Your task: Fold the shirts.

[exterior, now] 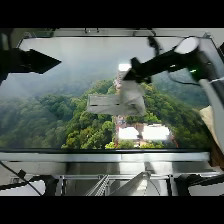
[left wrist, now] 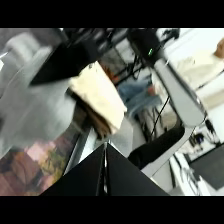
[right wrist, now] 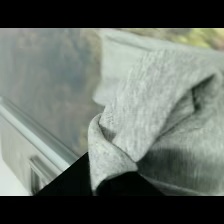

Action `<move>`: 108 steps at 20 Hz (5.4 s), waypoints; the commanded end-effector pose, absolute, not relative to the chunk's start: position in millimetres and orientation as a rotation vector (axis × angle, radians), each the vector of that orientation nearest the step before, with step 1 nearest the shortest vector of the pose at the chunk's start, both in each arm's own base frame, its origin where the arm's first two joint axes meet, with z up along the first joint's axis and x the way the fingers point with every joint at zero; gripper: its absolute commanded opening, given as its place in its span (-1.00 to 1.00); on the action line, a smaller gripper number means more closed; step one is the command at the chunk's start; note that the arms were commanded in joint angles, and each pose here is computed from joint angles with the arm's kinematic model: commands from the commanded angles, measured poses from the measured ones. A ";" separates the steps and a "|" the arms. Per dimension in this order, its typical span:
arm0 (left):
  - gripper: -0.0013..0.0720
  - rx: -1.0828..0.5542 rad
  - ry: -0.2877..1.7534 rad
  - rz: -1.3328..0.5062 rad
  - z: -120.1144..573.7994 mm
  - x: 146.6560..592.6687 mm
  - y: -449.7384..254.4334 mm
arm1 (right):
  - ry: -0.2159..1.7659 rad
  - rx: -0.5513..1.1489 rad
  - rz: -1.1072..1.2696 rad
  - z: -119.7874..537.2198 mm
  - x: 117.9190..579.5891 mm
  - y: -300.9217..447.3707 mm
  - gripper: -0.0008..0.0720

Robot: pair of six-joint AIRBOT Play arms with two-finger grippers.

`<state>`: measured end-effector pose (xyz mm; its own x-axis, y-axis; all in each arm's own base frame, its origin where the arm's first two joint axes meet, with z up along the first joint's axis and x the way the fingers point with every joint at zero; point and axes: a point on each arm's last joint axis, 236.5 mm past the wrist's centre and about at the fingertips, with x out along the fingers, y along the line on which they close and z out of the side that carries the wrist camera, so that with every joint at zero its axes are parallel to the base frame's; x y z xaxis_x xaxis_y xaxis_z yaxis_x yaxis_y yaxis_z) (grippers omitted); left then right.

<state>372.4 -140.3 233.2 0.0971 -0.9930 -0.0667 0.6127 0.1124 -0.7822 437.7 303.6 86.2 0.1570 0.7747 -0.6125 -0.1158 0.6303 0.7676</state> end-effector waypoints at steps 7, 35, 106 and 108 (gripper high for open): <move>-0.90 -0.878 0.418 -1.377 273.2 353.7 -91.6 | 1.139 0.731 0.959 70.7 418.3 438.5 -0.03; -0.91 -0.848 0.434 -1.480 279.7 335.1 -114.0 | 1.446 0.874 0.697 -78.8 420.3 262.3 0.32; -0.88 -0.428 0.507 -0.936 149.9 164.8 -187.3 | 0.967 0.333 0.683 104.7 199.0 218.1 -0.94; -0.88 -0.428 0.506 -0.935 149.9 164.9 -187.3 | 0.963 0.324 0.687 104.7 198.9 218.1 -0.94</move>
<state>165.0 -187.5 150.4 0.4904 -0.8423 -0.2238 0.6457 0.5236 -0.5558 200.0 217.3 105.6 0.3872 0.6624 -0.6413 -0.3841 0.7482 0.5410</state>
